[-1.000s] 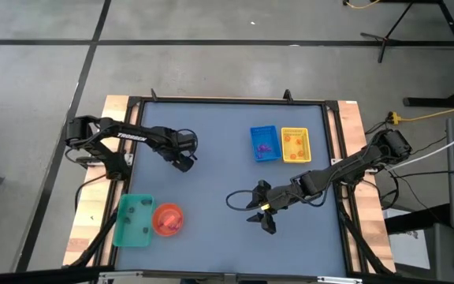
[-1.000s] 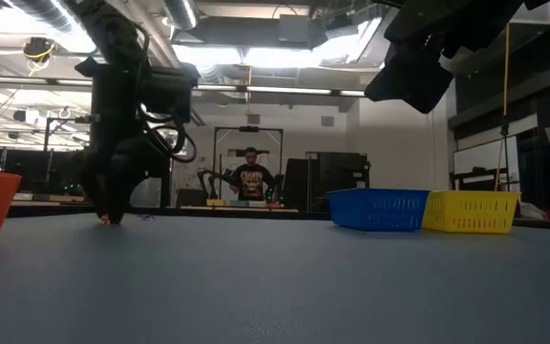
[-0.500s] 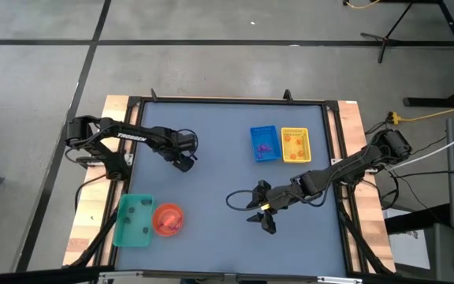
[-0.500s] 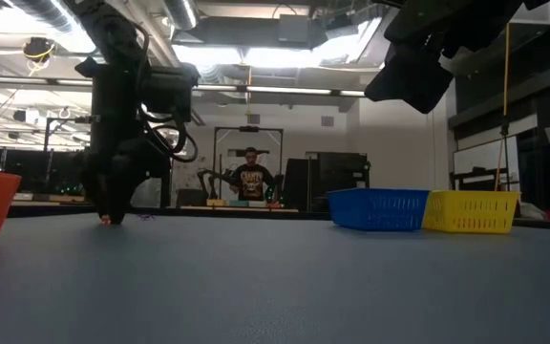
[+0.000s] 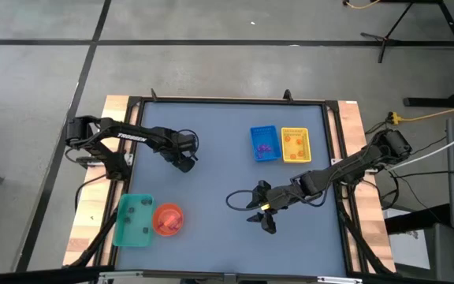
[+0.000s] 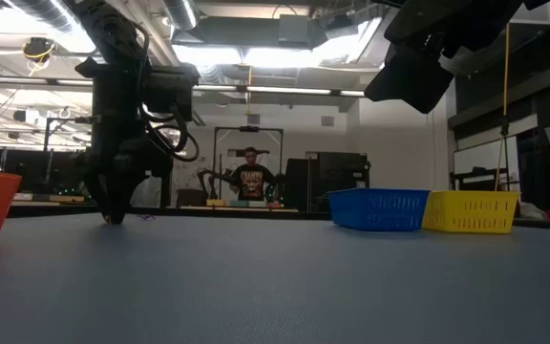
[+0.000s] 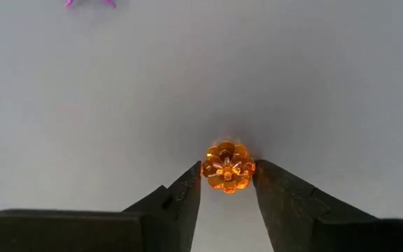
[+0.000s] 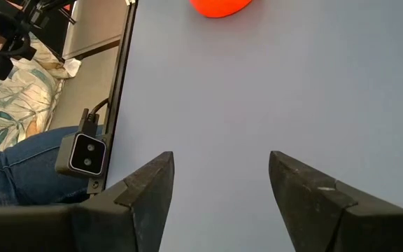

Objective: Sort Halloween decoration
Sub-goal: Put the orange pumpkin toy into the yellow box

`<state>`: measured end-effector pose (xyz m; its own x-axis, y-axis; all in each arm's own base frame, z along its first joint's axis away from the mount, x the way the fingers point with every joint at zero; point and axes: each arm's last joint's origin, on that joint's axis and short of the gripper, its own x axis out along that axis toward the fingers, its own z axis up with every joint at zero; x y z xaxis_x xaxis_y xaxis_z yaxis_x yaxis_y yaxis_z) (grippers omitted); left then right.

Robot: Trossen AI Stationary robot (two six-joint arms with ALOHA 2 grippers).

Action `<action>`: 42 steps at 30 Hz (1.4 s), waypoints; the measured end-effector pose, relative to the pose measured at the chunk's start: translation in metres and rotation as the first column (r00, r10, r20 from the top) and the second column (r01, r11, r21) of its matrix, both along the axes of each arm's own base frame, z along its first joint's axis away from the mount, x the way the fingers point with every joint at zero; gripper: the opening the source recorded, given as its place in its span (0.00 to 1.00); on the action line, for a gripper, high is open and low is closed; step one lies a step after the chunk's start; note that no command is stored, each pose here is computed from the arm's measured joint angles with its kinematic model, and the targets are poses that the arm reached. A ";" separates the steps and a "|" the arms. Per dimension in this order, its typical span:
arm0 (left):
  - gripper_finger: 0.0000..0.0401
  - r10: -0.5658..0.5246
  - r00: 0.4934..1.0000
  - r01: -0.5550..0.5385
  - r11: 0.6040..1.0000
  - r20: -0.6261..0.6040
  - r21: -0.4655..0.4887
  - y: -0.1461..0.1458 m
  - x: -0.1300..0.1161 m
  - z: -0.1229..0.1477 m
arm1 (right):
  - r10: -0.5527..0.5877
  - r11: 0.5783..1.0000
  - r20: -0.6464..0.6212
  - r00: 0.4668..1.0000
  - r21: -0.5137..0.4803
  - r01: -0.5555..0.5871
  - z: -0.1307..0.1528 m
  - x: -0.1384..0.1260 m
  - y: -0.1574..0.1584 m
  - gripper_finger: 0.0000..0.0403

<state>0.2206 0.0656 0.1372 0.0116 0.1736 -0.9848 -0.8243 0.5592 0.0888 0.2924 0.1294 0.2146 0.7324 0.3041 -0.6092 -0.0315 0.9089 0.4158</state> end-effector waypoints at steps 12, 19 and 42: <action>0.25 -0.025 1.000 0.025 1.000 -0.007 0.004 0.000 0.000 0.000 | 0.000 1.000 0.000 1.000 0.000 0.000 0.000 0.000 0.000 0.58; 0.25 -0.027 1.000 0.027 1.000 0.000 0.002 0.000 0.001 0.000 | 0.000 1.000 0.000 1.000 0.000 0.000 0.000 0.000 0.000 0.58; 0.25 -0.092 0.993 0.097 0.994 0.079 -0.051 0.000 0.017 0.015 | 0.000 1.000 0.001 1.000 0.000 0.000 0.000 0.000 0.000 0.58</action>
<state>0.2376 0.0655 0.1522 0.1014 0.1144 -0.9882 -0.7707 0.6372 -0.0053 0.2924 0.1295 0.2145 0.7326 0.3045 -0.6087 -0.0320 0.9088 0.4160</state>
